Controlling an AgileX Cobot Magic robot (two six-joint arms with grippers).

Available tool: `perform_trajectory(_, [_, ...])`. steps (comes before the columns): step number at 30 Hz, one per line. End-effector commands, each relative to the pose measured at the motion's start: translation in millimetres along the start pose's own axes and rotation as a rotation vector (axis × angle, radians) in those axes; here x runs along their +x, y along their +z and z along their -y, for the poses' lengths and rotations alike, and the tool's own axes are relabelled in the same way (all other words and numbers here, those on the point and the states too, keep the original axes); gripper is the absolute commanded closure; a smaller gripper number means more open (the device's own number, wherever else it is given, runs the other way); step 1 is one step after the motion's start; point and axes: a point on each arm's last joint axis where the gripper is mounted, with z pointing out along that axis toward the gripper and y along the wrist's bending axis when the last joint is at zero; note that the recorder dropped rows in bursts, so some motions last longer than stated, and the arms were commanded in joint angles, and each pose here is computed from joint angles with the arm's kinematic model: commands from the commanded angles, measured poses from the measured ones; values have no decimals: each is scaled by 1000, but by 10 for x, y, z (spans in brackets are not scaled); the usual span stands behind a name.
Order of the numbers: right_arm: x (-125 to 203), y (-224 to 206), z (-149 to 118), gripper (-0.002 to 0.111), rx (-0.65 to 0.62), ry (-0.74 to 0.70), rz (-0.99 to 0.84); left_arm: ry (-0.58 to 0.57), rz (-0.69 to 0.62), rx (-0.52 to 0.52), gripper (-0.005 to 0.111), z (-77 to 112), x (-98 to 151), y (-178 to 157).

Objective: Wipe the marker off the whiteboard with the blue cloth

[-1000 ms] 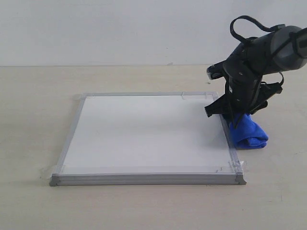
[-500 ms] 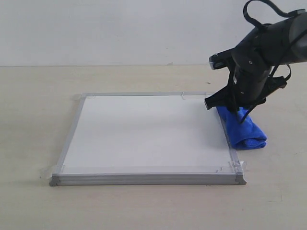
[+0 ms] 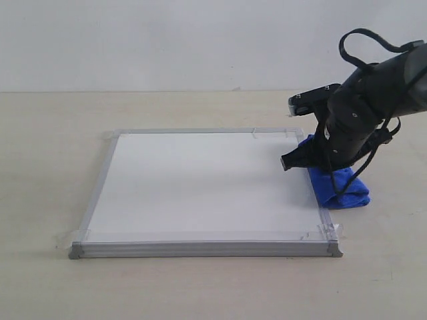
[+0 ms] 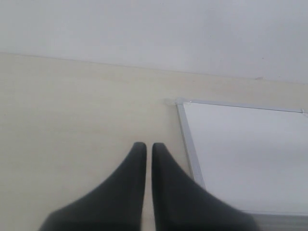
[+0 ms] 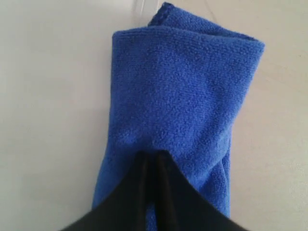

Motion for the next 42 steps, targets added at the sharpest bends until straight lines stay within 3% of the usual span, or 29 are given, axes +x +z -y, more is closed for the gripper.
perform_trajectory(1, [-3,-38,30,108,3,24,9,-2,-4,5,102,2,15,1])
perform_trajectory(11, [-135,-828,233,108,24,95,150,-2,-4,5,102,2,15,1])
perform_trajectory(24, [599,-1669,433,108,-42,157,283,-2,-4,5,102,2,15,1])
perform_trajectory(31, [1138,-2262,512,108,-186,369,288,-2,-4,5,102,2,15,1])
perform_trajectory(42, [1223,-2479,577,108,-198,376,388,-2,-4,5,102,2,15,1])
